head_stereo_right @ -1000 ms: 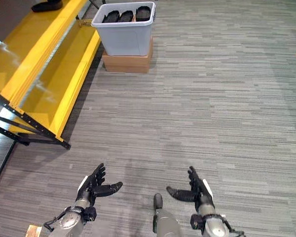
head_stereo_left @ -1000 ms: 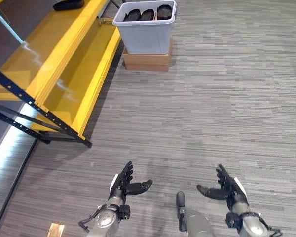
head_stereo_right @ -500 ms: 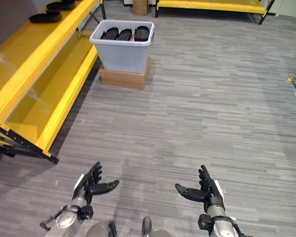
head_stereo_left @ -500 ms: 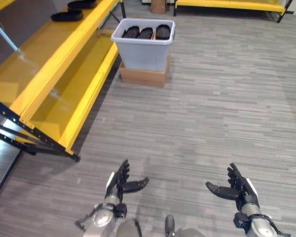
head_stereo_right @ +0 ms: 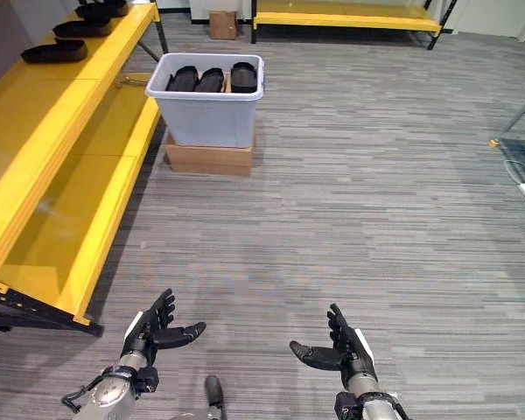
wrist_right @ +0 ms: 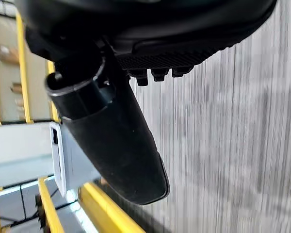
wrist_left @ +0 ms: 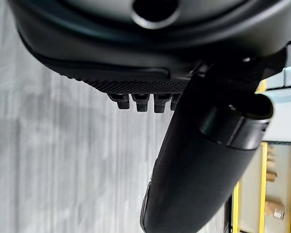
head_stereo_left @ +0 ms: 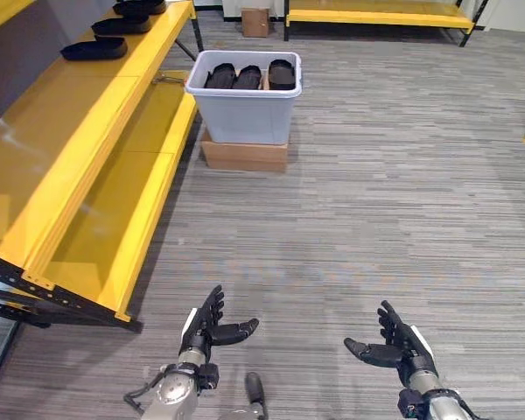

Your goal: Move parts from the plastic box to the shelf.

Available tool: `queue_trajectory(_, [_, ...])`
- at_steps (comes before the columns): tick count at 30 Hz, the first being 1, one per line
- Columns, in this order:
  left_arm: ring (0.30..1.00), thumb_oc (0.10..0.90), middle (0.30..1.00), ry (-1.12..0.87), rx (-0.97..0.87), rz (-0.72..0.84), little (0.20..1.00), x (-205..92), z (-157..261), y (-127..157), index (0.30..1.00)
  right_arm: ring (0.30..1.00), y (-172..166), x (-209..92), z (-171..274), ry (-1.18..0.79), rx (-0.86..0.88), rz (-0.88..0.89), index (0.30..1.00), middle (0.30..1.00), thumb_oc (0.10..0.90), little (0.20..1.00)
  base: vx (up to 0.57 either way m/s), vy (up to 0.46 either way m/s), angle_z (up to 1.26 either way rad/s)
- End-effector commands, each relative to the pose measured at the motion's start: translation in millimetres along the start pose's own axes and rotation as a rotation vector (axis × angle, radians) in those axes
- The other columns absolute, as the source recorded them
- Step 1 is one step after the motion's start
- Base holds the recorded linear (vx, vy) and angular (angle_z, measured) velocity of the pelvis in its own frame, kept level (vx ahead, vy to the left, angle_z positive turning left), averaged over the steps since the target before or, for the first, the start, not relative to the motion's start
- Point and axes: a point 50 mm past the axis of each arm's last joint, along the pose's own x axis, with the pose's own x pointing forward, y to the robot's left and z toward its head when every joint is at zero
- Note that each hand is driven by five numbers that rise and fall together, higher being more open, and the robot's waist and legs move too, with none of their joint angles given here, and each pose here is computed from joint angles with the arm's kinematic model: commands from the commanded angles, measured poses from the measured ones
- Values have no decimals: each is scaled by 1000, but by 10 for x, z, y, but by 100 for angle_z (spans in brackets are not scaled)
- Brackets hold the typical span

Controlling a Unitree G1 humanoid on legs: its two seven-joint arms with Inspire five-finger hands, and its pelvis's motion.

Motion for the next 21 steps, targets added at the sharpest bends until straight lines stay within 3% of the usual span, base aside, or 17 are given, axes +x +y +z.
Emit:
queue_trajectory(1, [1000,900,1000,-186,42,29,1000,-10,360,140,1000,1000,-8,91,482,-236,-39,21,1000,1000,900,1000,222,225,16])
queue_trajectory(10, [1000,900,1000,-162,31,19,1000,-41,279,144,1000,1000,-24,64,457,-219,-28,33,1000,1000,900,1000,325,39,2])
queue_trajectory(17, [1000,900,1000,-170,27,-4,1000,12,283,65,1000,1000,-36,65,501,-242,-17,16,1000,1000,900,1000,398,-174,17])
queue_trajectory(21, [1000,900,1000,-184,-64,-16,1000,27,305,-25,1000,1000,-144,47,513,-242,-38,0,1000,1000,900,1000,541,-388,46])
